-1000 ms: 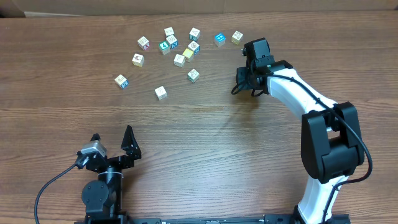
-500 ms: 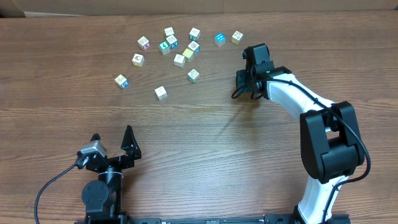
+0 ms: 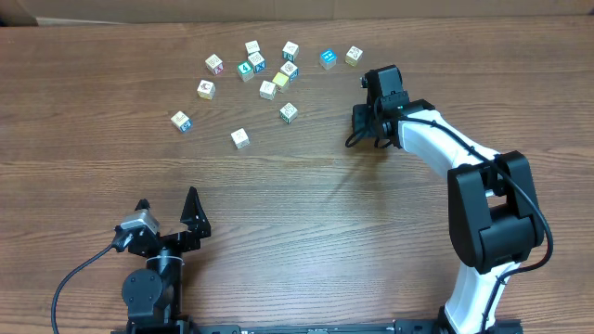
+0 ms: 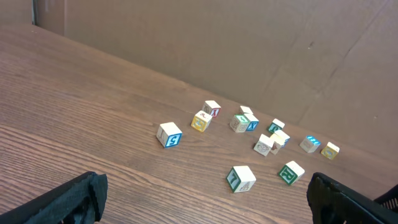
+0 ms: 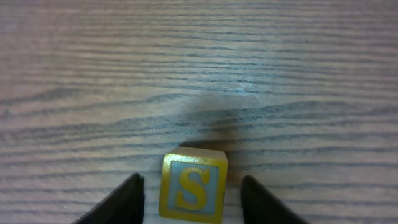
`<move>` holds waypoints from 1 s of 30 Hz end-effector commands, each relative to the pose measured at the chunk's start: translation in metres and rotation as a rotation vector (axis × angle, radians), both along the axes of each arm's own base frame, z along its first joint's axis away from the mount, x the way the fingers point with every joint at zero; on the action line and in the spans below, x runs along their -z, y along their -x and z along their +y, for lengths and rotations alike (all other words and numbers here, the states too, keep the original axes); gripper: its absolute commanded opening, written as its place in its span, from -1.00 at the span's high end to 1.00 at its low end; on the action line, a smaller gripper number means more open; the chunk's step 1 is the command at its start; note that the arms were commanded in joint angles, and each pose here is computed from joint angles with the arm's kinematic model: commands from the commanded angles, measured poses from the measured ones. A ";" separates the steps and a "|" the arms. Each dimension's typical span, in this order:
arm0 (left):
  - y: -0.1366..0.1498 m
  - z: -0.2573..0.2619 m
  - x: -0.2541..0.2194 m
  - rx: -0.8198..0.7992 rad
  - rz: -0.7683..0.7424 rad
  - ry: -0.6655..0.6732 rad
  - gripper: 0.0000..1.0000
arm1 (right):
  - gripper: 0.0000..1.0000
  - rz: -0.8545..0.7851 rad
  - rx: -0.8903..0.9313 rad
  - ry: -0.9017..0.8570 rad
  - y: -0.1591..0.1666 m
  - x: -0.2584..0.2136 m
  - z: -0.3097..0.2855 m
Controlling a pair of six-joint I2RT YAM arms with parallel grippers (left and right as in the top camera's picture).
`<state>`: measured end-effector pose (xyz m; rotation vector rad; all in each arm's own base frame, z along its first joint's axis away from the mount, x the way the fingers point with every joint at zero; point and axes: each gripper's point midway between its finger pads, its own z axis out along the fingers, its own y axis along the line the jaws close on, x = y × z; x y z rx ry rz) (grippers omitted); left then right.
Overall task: Form a tower
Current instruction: 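Carry the S block right and lower it onto the table, then release the S block and reach right gripper to elephant block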
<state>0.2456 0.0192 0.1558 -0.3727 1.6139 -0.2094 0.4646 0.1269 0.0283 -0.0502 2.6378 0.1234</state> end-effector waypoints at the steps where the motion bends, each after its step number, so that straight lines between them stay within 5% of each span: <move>1: 0.000 -0.002 -0.001 0.007 -0.007 0.006 -0.99 | -0.24 -0.011 -0.005 -0.001 -0.001 -0.003 0.000; 8: 0.000 -0.002 -0.001 0.007 -0.007 0.006 -0.99 | -0.43 -0.057 0.000 -0.003 -0.011 -0.016 0.001; 21: 0.000 -0.002 -0.001 0.007 -0.007 0.006 -0.99 | -0.68 -0.223 -0.032 -0.082 -0.048 -0.184 0.025; 30: 0.000 -0.002 -0.001 0.007 -0.007 0.006 -0.99 | -1.00 -0.146 -0.174 -0.108 -0.035 -0.153 0.076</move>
